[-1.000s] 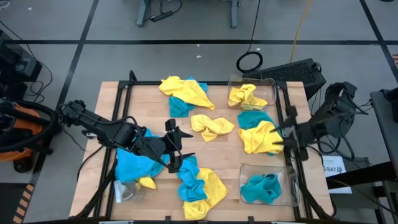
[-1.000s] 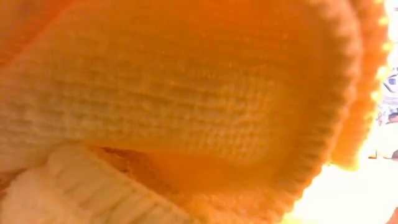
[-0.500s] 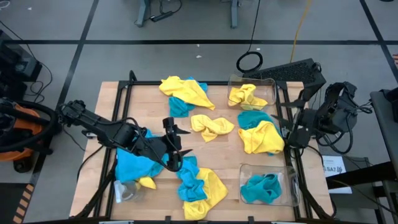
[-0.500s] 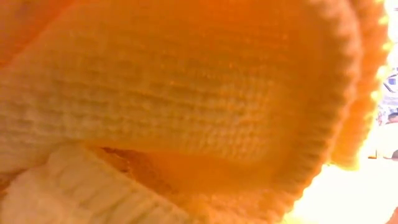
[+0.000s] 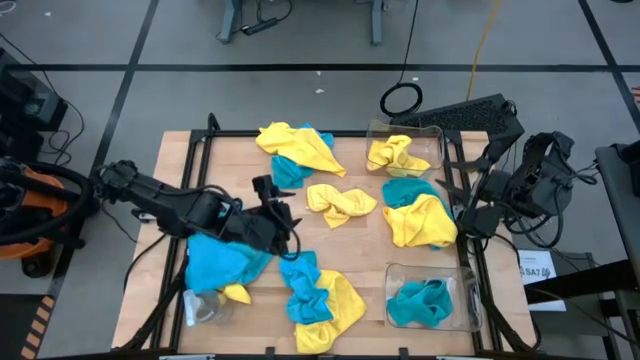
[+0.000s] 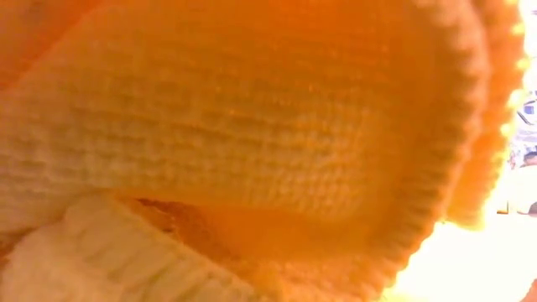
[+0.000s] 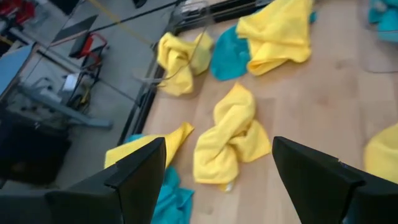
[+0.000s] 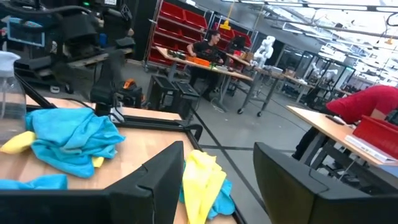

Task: Sort microfiber towel by color & place in baskets
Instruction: Put the yellow microfiber cloth into the top transparent bin

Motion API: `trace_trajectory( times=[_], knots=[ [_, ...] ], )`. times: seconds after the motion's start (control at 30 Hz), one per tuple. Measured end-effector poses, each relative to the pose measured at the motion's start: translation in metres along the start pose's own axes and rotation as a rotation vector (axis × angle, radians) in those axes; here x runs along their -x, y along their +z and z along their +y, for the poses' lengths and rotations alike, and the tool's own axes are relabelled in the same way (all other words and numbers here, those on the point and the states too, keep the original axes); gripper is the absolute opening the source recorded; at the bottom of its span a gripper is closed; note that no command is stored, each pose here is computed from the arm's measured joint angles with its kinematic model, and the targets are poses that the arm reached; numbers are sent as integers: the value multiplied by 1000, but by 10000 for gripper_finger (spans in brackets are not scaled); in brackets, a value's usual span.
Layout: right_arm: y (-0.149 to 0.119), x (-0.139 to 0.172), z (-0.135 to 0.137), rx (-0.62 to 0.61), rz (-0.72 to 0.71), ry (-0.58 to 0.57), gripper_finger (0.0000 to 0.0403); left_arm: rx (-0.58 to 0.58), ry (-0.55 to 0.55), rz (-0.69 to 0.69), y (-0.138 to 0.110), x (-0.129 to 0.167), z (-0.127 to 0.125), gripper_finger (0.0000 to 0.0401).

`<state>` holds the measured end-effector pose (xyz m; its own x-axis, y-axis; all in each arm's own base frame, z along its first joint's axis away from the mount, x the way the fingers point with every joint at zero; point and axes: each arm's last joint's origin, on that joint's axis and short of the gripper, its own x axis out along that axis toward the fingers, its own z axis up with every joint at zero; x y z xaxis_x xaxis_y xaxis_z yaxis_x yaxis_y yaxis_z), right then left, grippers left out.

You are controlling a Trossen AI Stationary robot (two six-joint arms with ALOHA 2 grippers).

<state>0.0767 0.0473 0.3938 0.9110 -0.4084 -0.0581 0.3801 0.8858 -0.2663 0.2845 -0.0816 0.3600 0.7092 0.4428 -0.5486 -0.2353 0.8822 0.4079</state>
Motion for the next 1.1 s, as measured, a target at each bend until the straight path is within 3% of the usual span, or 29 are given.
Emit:
trace_trajectory(
  times=[0.23,0.57,0.73,0.9,1.1],
  knots=[
    [0,-4,13,-8,14,3,187,77,21,75,-2,-27,36,301],
    [-1,-10,33,-8,35,4,187,98,-114,4,8,-66,63,301],
    [-1,-10,34,-21,36,2,187,97,-167,83,0,-97,64,301],
    [-1,-10,33,-28,35,2,187,56,-236,133,-8,-135,49,301],
    [-2,-10,33,-46,39,4,187,9,-294,110,-12,-172,34,301]
  ],
)
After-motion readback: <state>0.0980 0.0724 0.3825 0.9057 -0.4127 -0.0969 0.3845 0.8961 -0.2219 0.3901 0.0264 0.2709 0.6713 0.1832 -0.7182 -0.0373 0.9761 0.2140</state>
